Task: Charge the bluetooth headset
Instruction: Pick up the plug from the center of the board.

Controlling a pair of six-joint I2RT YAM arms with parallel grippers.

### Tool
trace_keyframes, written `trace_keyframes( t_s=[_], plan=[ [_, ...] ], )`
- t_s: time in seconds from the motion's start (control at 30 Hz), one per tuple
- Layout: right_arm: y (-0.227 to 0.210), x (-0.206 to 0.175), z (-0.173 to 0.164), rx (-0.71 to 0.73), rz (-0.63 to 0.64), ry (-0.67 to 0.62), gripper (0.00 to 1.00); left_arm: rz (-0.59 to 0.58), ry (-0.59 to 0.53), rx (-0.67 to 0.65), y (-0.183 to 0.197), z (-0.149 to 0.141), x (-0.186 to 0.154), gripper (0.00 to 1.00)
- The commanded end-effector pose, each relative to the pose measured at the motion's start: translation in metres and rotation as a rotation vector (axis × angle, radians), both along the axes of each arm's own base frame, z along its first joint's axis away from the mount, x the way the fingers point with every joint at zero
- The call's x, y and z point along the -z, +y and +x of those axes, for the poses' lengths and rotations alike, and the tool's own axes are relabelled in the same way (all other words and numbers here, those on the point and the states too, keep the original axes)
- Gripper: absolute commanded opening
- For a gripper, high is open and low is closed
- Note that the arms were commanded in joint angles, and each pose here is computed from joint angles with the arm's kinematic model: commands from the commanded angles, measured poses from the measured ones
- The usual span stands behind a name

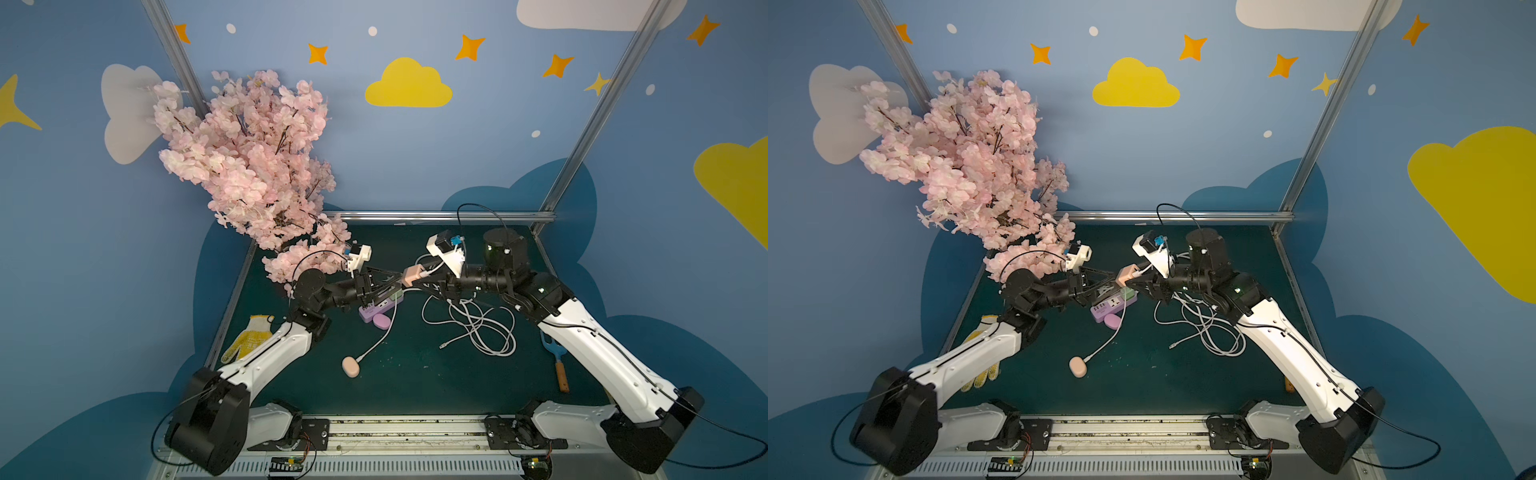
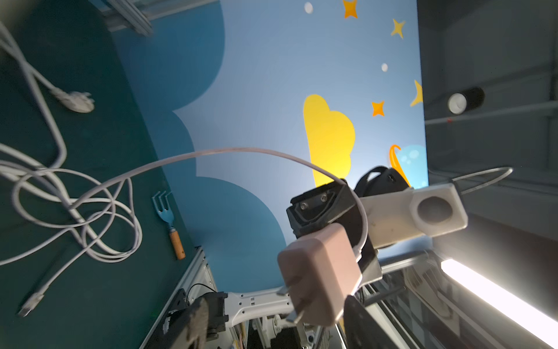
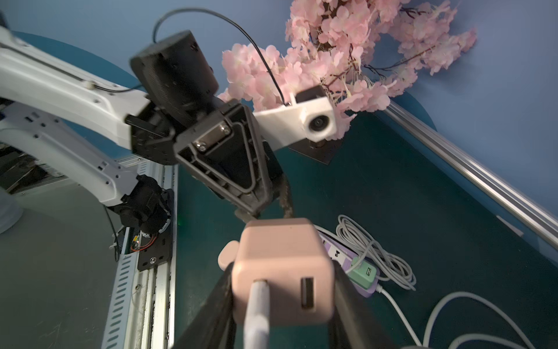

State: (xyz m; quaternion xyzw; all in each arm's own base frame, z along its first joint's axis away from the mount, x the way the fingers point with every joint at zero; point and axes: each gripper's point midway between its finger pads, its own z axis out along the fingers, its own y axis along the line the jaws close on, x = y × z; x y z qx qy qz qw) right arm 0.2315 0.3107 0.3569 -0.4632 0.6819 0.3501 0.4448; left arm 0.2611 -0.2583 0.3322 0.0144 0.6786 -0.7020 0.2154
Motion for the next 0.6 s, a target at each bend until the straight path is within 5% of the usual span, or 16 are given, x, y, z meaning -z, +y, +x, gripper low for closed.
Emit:
trace_keyframes(
  t_s=[0.0, 0.2, 0.37, 0.57],
  plan=[
    [-0.001, 0.019, 0.031, 0.267, -0.099, 0.047, 0.0, 0.4, -0.054, -0.224, 0.037, 0.001, 0.049, 0.7],
    [0.029, 0.084, 0.045, 0.385, -0.206, 0.242, 0.0, 0.594, 0.027, -0.472, 0.088, 0.009, 0.085, 0.61],
    [0.035, 0.115, 0.046, 0.415, -0.257, 0.328, 0.0, 0.692, 0.161, -0.486, 0.098, 0.013, 0.136, 0.29],
    [0.047, 0.159, 0.045, 0.441, -0.347, 0.422, 0.0, 0.606, 0.228, -0.397, 0.074, 0.023, 0.167, 0.29]
  ],
)
